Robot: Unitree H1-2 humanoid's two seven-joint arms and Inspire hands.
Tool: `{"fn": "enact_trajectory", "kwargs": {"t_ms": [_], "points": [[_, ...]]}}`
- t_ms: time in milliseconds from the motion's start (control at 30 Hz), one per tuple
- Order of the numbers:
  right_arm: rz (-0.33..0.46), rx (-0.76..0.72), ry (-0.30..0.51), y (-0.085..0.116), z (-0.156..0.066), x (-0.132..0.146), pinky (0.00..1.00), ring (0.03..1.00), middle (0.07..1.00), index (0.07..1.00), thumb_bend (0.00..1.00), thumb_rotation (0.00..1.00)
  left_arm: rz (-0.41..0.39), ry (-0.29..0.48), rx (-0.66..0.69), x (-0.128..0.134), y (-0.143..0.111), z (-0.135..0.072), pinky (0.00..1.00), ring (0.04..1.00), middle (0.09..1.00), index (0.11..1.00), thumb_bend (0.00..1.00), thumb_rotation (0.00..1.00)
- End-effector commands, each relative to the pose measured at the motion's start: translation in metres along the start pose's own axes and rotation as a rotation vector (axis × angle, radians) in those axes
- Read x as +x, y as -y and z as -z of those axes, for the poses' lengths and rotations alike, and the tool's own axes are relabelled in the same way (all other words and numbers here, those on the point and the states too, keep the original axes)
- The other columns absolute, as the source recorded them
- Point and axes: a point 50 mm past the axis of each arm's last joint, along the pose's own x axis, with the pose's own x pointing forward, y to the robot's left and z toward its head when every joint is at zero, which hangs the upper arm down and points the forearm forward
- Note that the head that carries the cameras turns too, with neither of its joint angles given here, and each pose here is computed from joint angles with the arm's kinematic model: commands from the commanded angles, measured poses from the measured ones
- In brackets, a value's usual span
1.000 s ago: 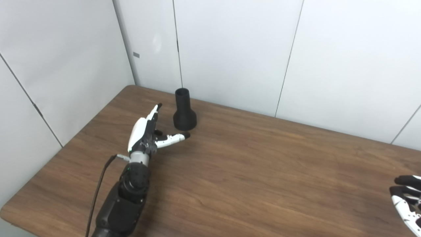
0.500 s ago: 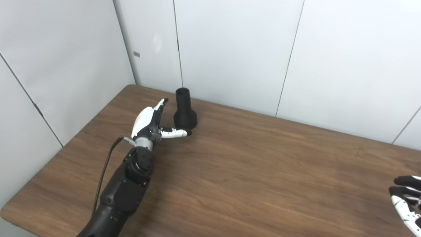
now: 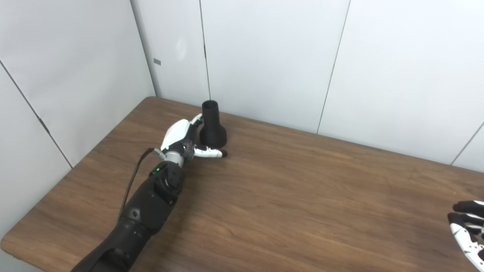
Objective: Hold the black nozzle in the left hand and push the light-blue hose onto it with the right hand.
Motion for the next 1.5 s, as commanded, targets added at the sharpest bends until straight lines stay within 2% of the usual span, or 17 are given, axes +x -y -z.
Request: {"fn": "enact_trajectory", "kwargs": {"t_ms": [0, 133, 233, 433, 533, 700, 867, 1067, 1200, 1367, 1467], "points": [[0.011, -0.006, 0.065, 0.003, -0.015, 0.004, 0.37, 0.521, 0.565, 0.517, 0.11, 0.00, 0.020, 0.006, -0.013, 0.002, 0.005, 0.000, 1.00, 0.889, 0.873, 0.916, 1.00, 0.27], [0.012, -0.002, 0.062, 0.004, -0.017, 0.003, 0.37, 0.524, 0.566, 0.518, 0.12, 0.00, 0.028, 0.010, -0.005, 0.003, 0.008, -0.001, 1.00, 0.870, 0.848, 0.888, 1.00, 0.27], [0.011, -0.006, 0.073, 0.004, -0.017, 0.003, 0.36, 0.517, 0.559, 0.518, 0.12, 0.00, 0.058, -0.007, 0.004, 0.006, 0.010, 0.002, 1.00, 0.874, 0.862, 0.867, 1.00, 0.31], [0.015, 0.004, 0.061, 0.005, -0.017, 0.002, 0.35, 0.510, 0.570, 0.524, 0.11, 0.00, 0.076, -0.044, -0.017, 0.005, 0.010, 0.007, 1.00, 0.844, 0.815, 0.830, 1.00, 0.28], [0.013, 0.001, 0.064, 0.006, -0.017, 0.002, 0.39, 0.536, 0.577, 0.525, 0.11, 0.00, 0.060, -0.048, -0.015, 0.004, 0.011, 0.009, 1.00, 0.834, 0.804, 0.801, 1.00, 0.26], [0.012, -0.004, 0.056, 0.008, -0.016, 0.003, 0.41, 0.554, 0.590, 0.535, 0.12, 0.00, 0.033, -0.048, -0.020, 0.005, 0.012, 0.012, 1.00, 0.809, 0.786, 0.803, 1.00, 0.27], [0.011, -0.012, 0.058, 0.008, -0.017, 0.003, 0.41, 0.548, 0.584, 0.537, 0.11, 0.00, 0.046, -0.065, -0.028, 0.007, 0.015, 0.018, 1.00, 0.826, 0.798, 0.816, 1.00, 0.26], [0.010, -0.014, 0.059, 0.008, -0.017, 0.002, 0.40, 0.540, 0.577, 0.531, 0.12, 0.00, 0.040, -0.048, 0.026, 0.006, 0.017, 0.014, 1.00, 0.832, 0.800, 0.795, 1.00, 0.23], [0.007, -0.023, 0.065, 0.008, -0.018, 0.002, 0.39, 0.534, 0.573, 0.526, 0.12, 0.00, 0.025, -0.026, 0.126, 0.003, 0.021, 0.013, 0.96, 0.780, 0.764, 0.751, 1.00, 0.26], [0.004, -0.030, 0.065, 0.009, -0.018, 0.001, 0.40, 0.544, 0.581, 0.531, 0.13, 0.00, 0.029, -0.033, 0.132, 0.001, 0.029, 0.015, 0.97, 0.811, 0.812, 0.771, 1.00, 0.26], [0.003, -0.024, 0.065, 0.010, -0.017, 0.001, 0.40, 0.543, 0.582, 0.533, 0.13, 0.00, 0.022, -0.021, 0.117, -0.003, 0.031, 0.013, 0.96, 0.807, 0.768, 0.738, 1.00, 0.26]]}}
